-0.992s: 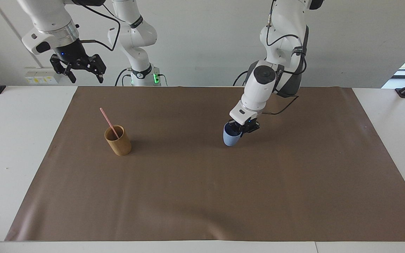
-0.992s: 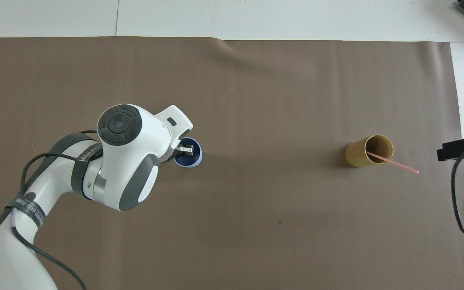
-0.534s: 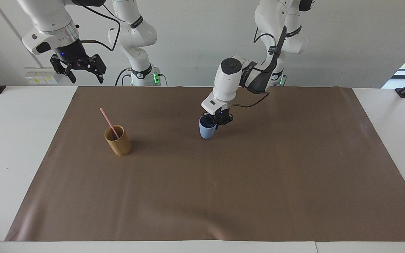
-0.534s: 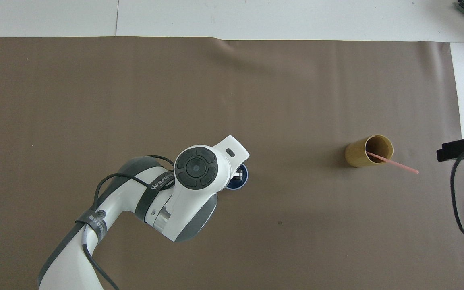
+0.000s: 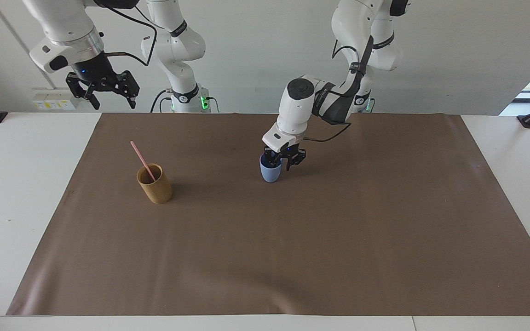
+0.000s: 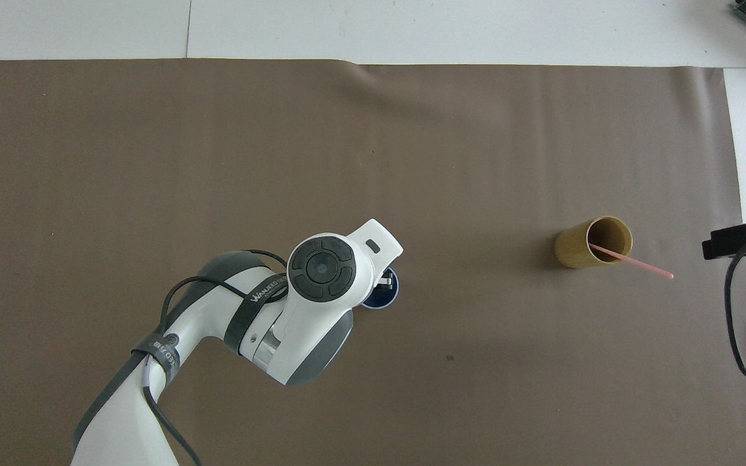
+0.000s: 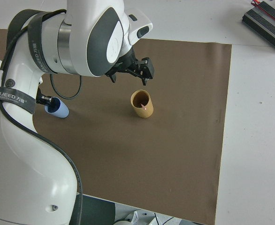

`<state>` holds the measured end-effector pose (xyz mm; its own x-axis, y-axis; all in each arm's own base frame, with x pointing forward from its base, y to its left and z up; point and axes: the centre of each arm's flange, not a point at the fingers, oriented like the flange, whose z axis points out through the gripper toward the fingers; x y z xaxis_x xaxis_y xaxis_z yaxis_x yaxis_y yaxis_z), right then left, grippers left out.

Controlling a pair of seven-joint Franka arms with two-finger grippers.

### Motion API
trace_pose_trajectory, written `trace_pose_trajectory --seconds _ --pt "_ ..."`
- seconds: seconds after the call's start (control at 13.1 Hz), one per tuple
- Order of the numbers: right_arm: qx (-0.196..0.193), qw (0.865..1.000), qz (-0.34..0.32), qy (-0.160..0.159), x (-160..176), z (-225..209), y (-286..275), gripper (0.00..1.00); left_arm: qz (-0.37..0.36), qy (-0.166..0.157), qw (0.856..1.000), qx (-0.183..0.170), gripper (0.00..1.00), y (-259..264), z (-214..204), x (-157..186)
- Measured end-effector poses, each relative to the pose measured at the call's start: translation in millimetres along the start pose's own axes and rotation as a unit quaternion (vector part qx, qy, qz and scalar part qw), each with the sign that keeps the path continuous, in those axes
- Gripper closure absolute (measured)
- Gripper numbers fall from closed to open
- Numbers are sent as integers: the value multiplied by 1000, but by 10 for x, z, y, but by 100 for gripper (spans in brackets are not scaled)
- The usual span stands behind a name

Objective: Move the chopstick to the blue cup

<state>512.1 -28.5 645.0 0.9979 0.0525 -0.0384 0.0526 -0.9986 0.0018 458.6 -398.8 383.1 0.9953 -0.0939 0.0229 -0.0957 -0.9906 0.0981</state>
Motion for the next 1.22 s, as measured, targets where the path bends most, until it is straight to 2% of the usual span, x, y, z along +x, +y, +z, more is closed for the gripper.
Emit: trace_pose_trajectory --seconds 0.15,0.23,0.46,0.61,0.84,1.07,1.22 --pt "0 1000 -7 -4 3 41 -5 0 -4 -5 1000 3 11 -142 -428 -27" --pt "1 1000 -15 -6 5 67 -11 0 -3 -5 1000 3 0 -325 -727 -13" --pt "1 997 -70 -15 49 235 -61 0 17 -8 1000 6 0 -1049 -1423 33" --pt "1 995 -101 -20 121 447 -187 0 35 11 999 7 0 -1583 -1667 196" --pt "1 990 -141 -30 235 863 -276 0 44 30 998 19 0 -2120 -1981 403" --pt "-10 982 -181 -59 305 1254 -253 0 40 52 998 26 0 -2570 -2612 535" --pt "-15 975 -205 -79 315 1533 -232 0 42 41 998 32 0 -2840 -2975 500"
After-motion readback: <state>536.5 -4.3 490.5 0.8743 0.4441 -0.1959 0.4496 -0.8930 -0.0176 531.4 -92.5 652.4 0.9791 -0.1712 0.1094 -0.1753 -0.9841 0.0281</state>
